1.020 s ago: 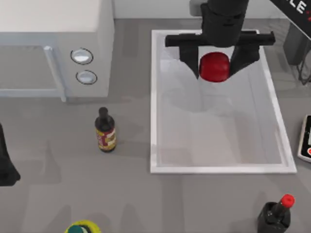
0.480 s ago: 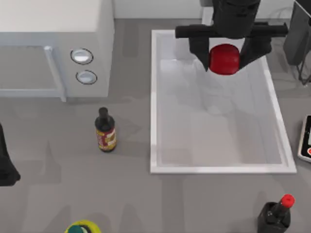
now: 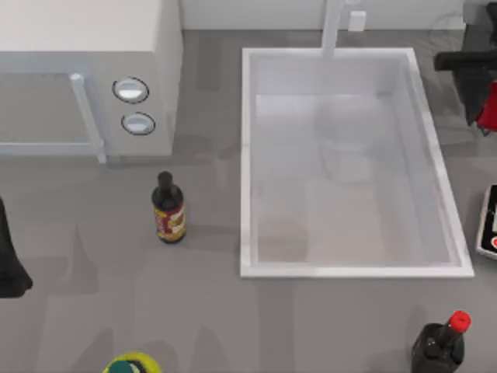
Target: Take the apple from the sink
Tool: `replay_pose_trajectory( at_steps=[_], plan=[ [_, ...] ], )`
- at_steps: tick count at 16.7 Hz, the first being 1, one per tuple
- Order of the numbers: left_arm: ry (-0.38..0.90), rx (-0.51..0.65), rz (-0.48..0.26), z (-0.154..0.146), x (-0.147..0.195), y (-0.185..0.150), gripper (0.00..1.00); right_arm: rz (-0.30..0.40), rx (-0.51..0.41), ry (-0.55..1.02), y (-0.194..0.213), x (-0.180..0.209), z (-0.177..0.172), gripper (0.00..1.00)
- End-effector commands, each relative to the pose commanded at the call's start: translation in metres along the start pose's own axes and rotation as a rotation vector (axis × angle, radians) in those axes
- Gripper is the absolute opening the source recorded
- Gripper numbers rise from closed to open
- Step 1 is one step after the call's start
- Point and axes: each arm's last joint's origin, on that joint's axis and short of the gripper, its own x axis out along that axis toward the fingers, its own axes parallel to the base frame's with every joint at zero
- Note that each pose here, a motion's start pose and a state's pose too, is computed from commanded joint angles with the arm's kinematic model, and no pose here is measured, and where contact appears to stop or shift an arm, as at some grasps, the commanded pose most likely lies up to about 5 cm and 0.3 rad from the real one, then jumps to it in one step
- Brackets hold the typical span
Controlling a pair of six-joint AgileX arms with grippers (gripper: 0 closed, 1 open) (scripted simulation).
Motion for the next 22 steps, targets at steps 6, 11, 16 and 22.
replay_pose_trajectory(
  at_steps=[6,11,16,22],
  plan=[
    [0.0,0.0,0.0,0.0,0.0,0.0,1.0,0.009,0.003,-0.007,-0.073,0.005,-0.024,0.0],
    [0.0,0.0,0.0,0.0,0.0,0.0,1.0,0.008,0.002,-0.003,-0.072,0.006,-0.024,0.0],
    [0.0,0.0,0.0,0.0,0.0,0.0,1.0,0.006,-0.006,-0.018,-0.07,0.037,-0.019,0.0],
    [0.0,0.0,0.0,0.0,0.0,0.0,1.0,0.009,-0.004,-0.014,-0.071,0.101,-0.02,0.0]
  ],
)
